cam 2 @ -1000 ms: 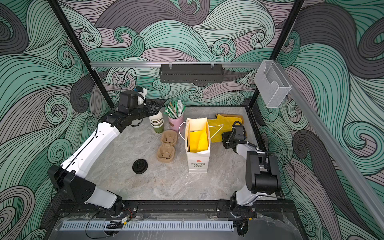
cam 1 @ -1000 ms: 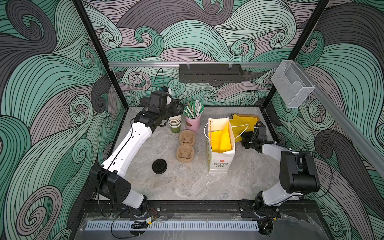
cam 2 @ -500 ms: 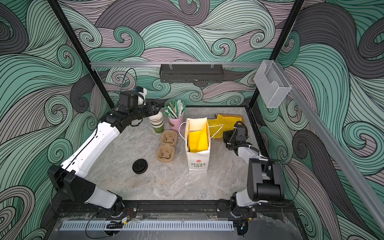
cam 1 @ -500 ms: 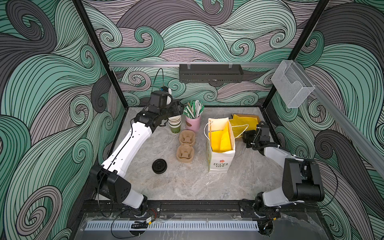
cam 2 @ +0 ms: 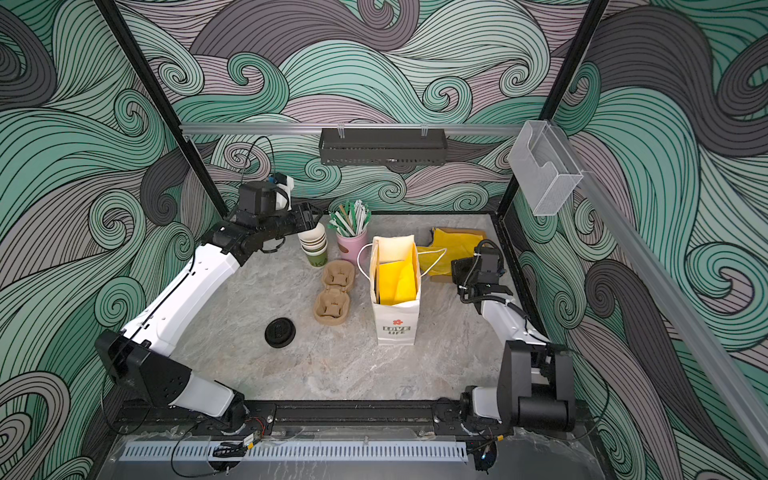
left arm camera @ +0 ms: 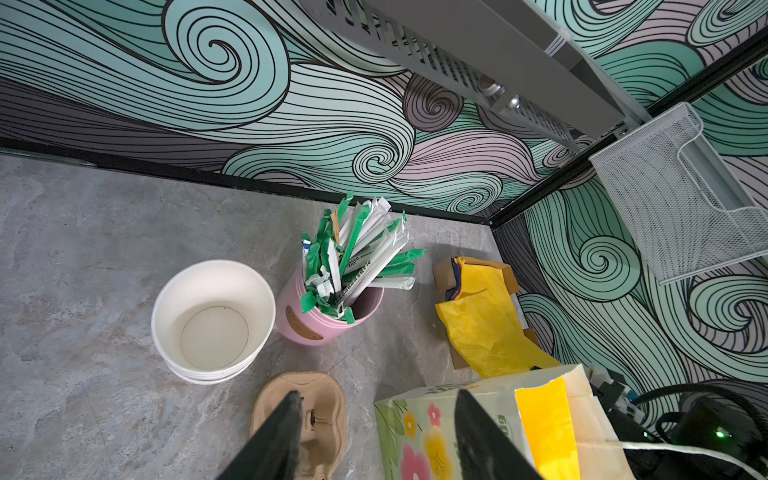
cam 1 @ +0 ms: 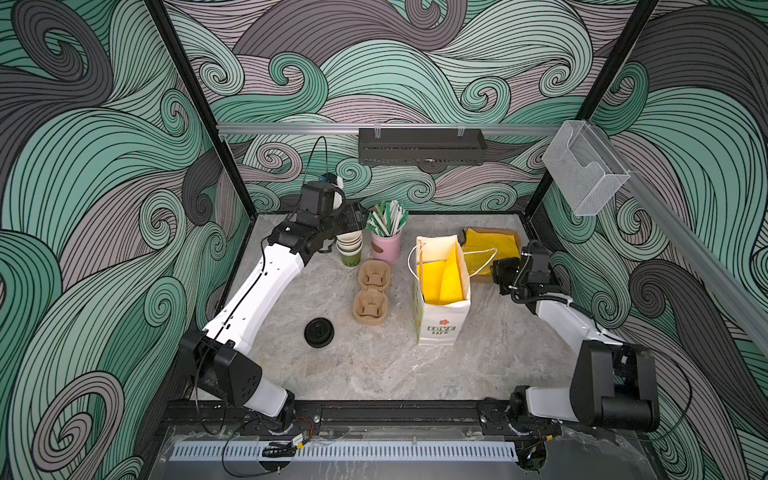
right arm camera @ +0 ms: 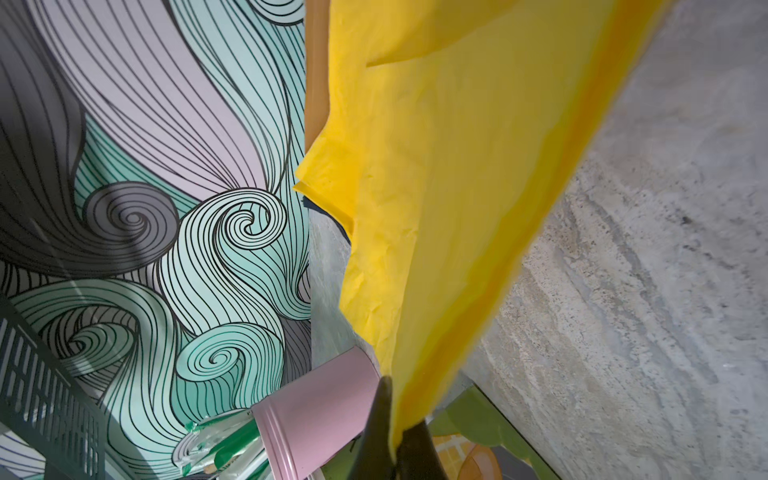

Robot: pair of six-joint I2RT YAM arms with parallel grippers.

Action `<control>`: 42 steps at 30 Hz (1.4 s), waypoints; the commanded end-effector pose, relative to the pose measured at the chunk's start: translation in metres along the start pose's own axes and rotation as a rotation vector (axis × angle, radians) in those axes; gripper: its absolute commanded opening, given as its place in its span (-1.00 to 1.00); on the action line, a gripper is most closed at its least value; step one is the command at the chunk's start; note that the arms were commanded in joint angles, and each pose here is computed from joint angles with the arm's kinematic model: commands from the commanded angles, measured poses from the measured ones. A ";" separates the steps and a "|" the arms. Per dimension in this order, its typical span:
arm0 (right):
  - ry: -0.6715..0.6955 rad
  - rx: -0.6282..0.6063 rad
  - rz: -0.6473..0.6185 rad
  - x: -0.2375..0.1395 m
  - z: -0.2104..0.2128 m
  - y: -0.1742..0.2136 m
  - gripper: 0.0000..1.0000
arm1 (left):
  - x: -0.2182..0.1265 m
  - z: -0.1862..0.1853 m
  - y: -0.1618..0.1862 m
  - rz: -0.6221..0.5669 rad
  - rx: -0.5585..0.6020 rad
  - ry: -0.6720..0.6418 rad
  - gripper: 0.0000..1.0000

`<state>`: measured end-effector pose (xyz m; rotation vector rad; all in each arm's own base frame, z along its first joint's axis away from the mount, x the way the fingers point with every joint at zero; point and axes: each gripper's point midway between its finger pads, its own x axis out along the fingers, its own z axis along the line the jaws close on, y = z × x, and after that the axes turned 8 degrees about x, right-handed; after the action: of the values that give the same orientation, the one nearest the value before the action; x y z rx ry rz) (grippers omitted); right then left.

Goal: Pack the takeout coffee
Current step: 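Drag the top yellow napkin off the box with the right gripper, then lift the yellow napkin with the right gripper toward the left gripper while left reaches over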

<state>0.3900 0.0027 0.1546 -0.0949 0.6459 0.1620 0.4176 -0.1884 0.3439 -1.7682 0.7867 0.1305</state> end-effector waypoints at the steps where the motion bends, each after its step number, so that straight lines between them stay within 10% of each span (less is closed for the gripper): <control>1: -0.039 -0.174 -0.090 -0.033 0.034 -0.017 -1.00 | -0.017 -0.013 -0.028 -0.082 0.060 0.022 0.20; 8: -0.156 -0.519 -0.145 -0.099 0.102 -0.021 -1.00 | -0.018 -0.041 -0.050 -0.125 0.235 0.074 0.20; 17: -0.355 -0.900 -0.179 -0.209 0.178 0.007 -1.00 | -0.038 -0.183 -0.037 -0.226 0.729 0.478 0.34; 24: -0.596 -0.917 0.033 -0.260 0.219 0.059 -1.00 | -0.045 -0.264 0.008 -0.313 1.029 0.701 0.62; 31: -0.662 -0.903 0.185 -0.280 0.231 0.094 -1.00 | -0.032 -0.294 -0.003 -0.471 1.100 0.612 0.91; 42: -0.621 -0.963 0.284 -0.277 0.224 0.116 -1.00 | -0.021 -0.285 -0.012 -0.487 1.121 0.474 0.85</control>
<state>0.2920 0.1103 0.4958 -0.8216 -0.0902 0.7095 0.3229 -0.4349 0.4484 -0.8523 0.6013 -0.9241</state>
